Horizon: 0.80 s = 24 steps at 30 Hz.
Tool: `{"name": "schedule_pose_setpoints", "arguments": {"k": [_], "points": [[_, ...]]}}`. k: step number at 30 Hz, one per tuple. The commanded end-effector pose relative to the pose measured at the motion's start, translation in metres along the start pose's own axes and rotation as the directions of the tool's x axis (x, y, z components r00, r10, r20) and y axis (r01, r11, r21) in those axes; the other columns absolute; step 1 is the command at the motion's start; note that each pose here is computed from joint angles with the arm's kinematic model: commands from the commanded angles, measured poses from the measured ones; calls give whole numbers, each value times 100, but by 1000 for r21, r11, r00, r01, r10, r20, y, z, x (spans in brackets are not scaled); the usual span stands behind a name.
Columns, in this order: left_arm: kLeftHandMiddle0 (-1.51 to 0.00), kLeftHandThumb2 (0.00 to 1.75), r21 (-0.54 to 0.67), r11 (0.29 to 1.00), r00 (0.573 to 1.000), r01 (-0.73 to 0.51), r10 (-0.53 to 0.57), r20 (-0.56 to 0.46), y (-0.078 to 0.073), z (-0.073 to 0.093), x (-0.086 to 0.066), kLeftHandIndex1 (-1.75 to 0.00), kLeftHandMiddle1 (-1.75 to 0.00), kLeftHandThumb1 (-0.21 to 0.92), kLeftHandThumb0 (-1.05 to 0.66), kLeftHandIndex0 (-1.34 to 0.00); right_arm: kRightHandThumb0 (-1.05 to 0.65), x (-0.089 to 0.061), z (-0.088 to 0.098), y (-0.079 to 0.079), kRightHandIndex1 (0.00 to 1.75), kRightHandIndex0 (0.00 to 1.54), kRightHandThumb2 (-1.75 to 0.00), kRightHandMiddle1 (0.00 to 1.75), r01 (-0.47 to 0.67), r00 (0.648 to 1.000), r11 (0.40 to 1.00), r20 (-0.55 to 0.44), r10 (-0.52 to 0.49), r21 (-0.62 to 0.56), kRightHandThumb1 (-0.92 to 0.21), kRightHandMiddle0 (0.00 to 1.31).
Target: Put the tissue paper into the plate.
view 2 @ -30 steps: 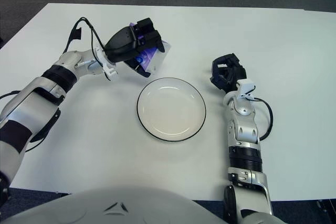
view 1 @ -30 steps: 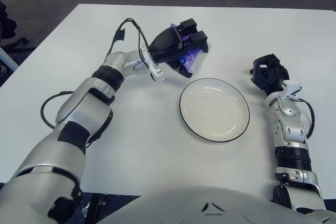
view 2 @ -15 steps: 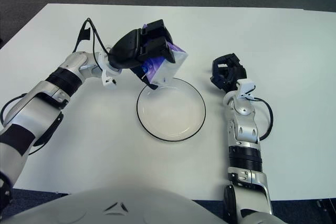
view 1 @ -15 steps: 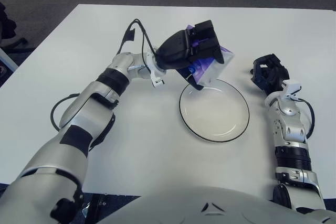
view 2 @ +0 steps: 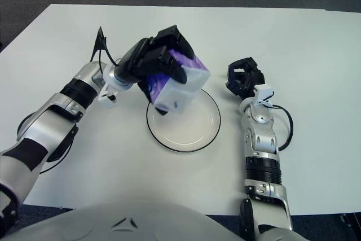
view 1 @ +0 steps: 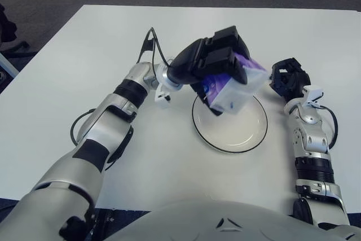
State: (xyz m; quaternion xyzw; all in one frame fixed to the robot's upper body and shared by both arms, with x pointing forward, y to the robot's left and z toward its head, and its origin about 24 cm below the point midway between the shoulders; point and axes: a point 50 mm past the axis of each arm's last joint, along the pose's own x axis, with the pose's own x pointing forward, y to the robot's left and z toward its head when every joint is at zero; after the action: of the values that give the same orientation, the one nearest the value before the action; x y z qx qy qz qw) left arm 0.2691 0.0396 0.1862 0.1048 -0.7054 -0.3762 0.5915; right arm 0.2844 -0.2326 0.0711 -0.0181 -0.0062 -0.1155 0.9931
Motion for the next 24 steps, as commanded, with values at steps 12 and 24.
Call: {"name": "schedule_pose_setpoints", "arguments": {"k": [12,24], "points": [[-54,9,-32,991,991,128,-129,-23,5,-5,2,-175,-175,91,-2,-59,-37,-17,-41,7,175,83,-76,175,12,983,1000,-186,-6,29,-73,32],[-53,7,-47,989,989,141,-142,-34,6,-5,2,-175,-175,92,-3,-59,-37,-17,-41,7,175,83,-76,175,12,983,1000,-186,-6,29,-73,32]]}}
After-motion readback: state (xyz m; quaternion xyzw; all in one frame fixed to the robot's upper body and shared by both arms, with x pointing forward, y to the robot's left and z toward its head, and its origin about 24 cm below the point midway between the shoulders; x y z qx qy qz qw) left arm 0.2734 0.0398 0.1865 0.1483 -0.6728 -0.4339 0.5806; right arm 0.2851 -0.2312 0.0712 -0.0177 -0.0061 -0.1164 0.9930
